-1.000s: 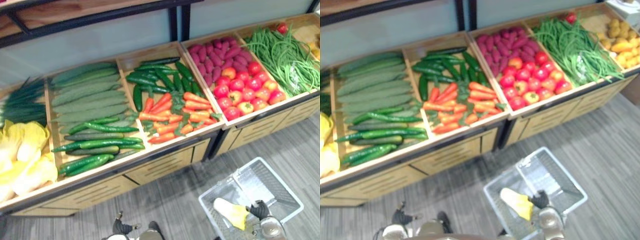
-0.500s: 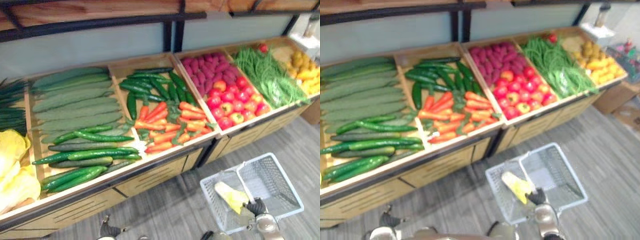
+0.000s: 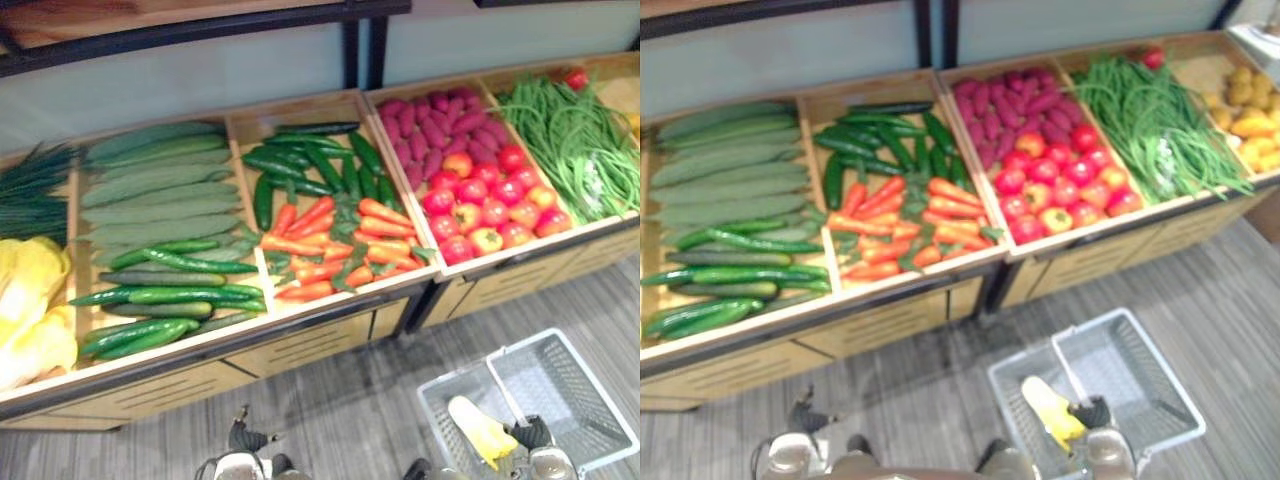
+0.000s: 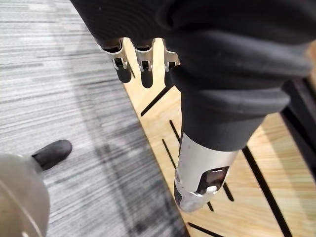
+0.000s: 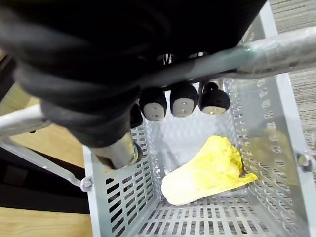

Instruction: Pick vegetable in the basket

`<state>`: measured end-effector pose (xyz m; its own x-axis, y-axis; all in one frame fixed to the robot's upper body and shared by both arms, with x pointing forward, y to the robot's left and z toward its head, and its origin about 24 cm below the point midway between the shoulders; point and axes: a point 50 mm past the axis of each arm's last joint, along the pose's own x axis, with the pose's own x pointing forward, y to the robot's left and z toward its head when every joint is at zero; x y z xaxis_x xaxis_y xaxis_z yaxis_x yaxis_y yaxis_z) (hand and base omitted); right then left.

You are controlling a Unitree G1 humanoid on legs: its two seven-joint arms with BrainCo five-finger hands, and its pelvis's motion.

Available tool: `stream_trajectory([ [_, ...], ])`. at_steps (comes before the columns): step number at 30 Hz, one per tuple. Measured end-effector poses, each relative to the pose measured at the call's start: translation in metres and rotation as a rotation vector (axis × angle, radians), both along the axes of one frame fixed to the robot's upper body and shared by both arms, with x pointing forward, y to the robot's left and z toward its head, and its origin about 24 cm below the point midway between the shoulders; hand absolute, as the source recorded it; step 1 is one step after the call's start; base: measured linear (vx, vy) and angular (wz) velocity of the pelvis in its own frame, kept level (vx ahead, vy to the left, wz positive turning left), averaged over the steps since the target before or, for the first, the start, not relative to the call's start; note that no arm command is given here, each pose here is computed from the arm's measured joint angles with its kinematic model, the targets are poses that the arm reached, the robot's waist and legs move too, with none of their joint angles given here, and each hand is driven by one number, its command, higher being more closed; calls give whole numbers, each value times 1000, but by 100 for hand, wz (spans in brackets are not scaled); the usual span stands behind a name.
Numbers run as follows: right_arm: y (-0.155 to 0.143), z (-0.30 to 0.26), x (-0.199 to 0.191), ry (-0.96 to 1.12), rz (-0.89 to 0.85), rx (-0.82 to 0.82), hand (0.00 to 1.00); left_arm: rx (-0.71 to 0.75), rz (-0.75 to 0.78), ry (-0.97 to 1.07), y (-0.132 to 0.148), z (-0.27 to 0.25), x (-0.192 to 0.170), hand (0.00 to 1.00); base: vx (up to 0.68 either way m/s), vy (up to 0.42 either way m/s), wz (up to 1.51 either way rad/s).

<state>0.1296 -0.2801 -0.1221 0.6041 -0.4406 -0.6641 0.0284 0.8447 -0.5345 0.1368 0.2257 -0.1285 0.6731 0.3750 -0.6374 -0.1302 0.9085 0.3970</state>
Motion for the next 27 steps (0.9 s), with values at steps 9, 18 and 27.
stream_trajectory([
  [9, -7, 6, 3, -45, -28, -27, 100, 189, -229, -261, -17, 47, 46, 0, -30, 53, 11],
  [18, -15, 16, 13, -121, -58, -65, 100, 753, -452, -602, 17, 148, 76, 0, -89, 37, -27],
  [27, -36, 23, 3, -98, -46, -122, 100, 1104, -563, -752, 42, 212, 94, 0, -71, 8, -19],
])
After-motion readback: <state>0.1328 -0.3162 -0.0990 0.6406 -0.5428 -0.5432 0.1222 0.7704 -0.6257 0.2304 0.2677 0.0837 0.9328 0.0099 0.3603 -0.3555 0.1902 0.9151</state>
